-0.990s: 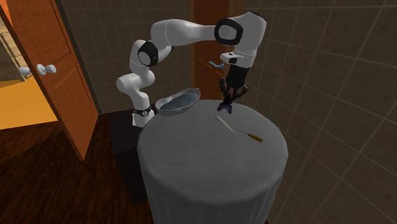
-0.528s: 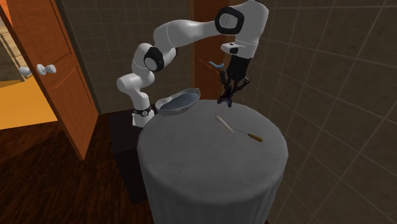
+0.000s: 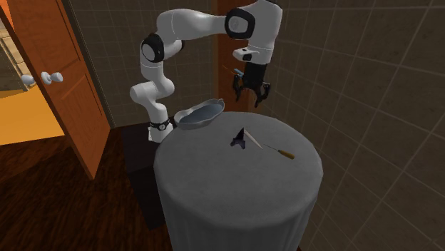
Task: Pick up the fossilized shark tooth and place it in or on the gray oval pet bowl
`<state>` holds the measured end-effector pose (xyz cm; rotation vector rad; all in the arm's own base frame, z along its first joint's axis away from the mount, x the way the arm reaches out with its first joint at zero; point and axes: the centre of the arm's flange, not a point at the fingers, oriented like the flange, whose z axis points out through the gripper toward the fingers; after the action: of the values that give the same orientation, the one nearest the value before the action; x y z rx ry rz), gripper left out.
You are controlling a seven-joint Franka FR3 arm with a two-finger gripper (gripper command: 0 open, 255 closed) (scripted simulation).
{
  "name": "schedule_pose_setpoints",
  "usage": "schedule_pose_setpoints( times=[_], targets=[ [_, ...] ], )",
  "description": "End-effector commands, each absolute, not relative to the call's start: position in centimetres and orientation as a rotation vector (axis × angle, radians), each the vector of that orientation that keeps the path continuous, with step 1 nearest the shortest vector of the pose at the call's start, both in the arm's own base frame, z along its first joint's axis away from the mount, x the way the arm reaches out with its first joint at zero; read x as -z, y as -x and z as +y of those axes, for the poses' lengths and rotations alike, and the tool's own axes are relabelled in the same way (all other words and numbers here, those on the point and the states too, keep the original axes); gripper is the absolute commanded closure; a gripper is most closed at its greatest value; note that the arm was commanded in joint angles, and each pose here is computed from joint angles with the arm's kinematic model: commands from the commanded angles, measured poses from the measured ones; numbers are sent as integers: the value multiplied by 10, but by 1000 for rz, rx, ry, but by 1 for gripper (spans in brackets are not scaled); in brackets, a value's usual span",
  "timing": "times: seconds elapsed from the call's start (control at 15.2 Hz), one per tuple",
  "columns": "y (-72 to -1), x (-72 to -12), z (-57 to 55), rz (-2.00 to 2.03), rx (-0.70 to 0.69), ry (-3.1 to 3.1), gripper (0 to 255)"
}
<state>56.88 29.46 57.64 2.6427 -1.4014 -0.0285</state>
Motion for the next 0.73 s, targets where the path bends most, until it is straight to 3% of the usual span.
schedule_pose_setpoints(
  times=[0.0,0.26,0.66],
  targets=[
    [-577,-563,256,-1368,122,-2790,0],
    [-602,-519,185,-1258,357,-3090,0],
    [-599,-493,191,-1257,359,-3092,0]
  ],
)
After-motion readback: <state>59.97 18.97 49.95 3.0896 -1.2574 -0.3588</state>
